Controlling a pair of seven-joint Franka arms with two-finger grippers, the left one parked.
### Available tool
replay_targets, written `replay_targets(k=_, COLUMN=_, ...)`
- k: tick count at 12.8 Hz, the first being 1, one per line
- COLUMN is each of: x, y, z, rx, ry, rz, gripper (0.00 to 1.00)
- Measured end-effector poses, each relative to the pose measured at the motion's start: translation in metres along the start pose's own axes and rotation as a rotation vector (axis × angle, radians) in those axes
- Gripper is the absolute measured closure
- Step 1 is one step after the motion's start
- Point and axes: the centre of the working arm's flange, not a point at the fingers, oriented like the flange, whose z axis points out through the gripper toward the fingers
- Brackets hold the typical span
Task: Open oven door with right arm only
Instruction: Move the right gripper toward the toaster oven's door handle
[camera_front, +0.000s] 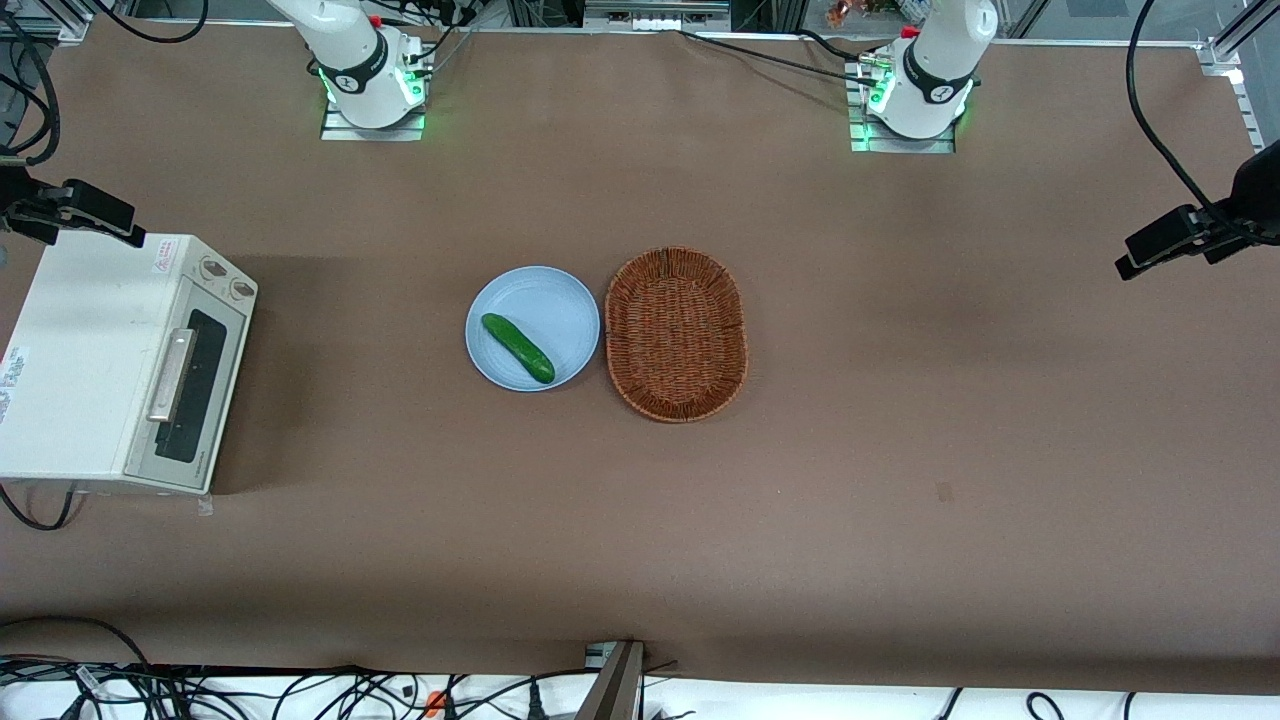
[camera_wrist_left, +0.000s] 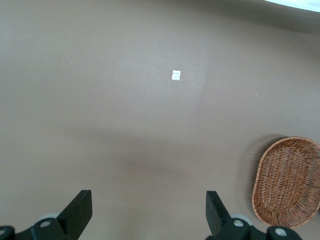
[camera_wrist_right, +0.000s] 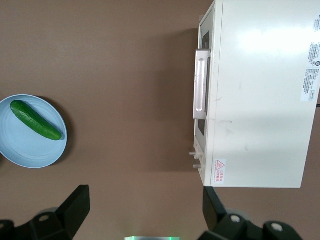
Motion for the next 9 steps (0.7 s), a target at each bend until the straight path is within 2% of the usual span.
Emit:
replay_targets(k=5, x=0.001, y=-0.001, z=0.002, rx=0.0, ry=-0.006, rz=-0.003, gripper=0.0)
replay_targets(k=9, x=-0.001, y=-0.028, z=0.009, rx=-0.003, ry=-0.053, rz=-0.051, gripper=0.0)
